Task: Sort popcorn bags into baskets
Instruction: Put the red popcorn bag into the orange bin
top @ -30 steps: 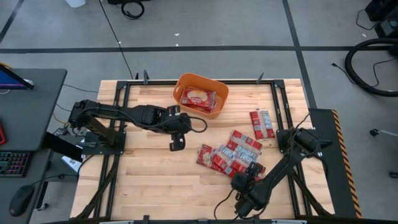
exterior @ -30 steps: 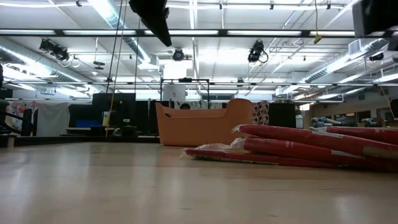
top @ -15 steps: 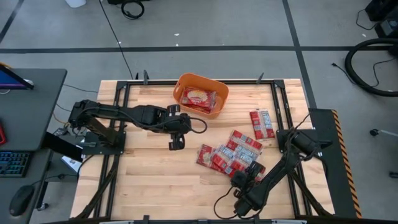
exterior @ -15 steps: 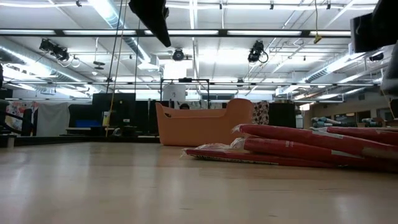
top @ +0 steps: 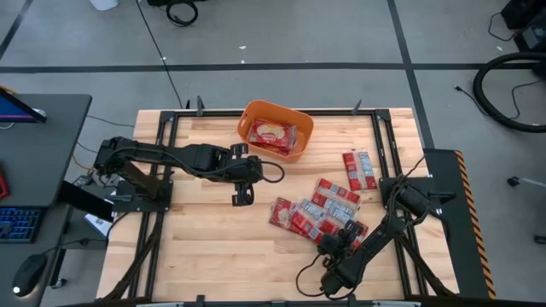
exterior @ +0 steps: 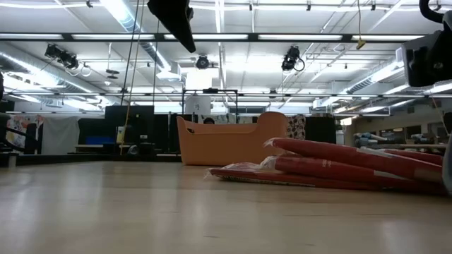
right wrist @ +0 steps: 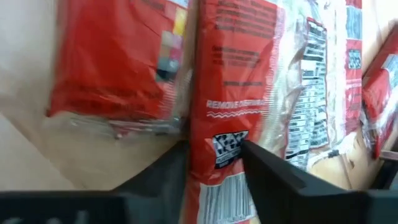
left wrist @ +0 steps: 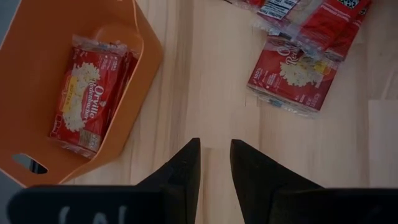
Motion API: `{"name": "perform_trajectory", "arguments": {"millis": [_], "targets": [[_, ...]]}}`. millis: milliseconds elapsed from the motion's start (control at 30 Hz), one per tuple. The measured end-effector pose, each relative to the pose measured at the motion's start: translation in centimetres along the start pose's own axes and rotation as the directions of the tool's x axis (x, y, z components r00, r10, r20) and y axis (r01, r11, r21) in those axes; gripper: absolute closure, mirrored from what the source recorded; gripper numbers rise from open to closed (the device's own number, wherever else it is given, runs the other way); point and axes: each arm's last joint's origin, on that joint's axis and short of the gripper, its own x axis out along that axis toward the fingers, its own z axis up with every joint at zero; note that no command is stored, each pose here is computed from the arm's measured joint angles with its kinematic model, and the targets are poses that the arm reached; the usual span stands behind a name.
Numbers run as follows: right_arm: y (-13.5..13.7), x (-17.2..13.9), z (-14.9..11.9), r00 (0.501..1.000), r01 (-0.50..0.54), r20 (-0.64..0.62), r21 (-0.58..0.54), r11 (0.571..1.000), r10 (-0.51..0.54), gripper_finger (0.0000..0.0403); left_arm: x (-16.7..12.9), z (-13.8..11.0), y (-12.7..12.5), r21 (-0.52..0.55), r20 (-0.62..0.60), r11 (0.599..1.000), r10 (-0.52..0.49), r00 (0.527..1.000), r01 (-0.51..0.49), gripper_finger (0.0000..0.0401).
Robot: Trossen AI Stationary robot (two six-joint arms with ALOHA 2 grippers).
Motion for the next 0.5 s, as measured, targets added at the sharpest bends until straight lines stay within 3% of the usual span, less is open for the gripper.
{"name": "perform_trajectory", "arguments": {"millis": [167, 267, 367, 500], "targets": [[0.0, -0.1, -0.1, 0.999, -0.009, -0.052, -0.047, 0.999, 0.007, 0.0342, 0.0, 0.0, 0.0, 0.013, -0.001, 1.0, -0.009, 1.0, 0.009, 0.0308], [0.1, -1.2, 0.2, 0.996, -0.02, -0.083, -0.07, 0.997, 0.014, 0.0389, -0.1, -0.1, -0.5, 0.096, -0.012, 0.987, -0.126, 0.992, 0.126, 0.0308], [0.0, -3.0, 0.8, 0.996, -0.055, -0.068, -0.091, 0.994, 0.049, 0.0388, -0.3, -0.4, -1.3, 0.246, -0.048, 0.928, -0.276, 0.96, 0.279, 0.0308], [-0.7, -5.7, 1.8, 0.991, -0.136, -0.012, -0.077, 0.988, 0.135, 0.0393, -0.1, -0.1, -2.2, 0.32, -0.033, 0.896, -0.315, 0.949, 0.309, 0.0307]]}}
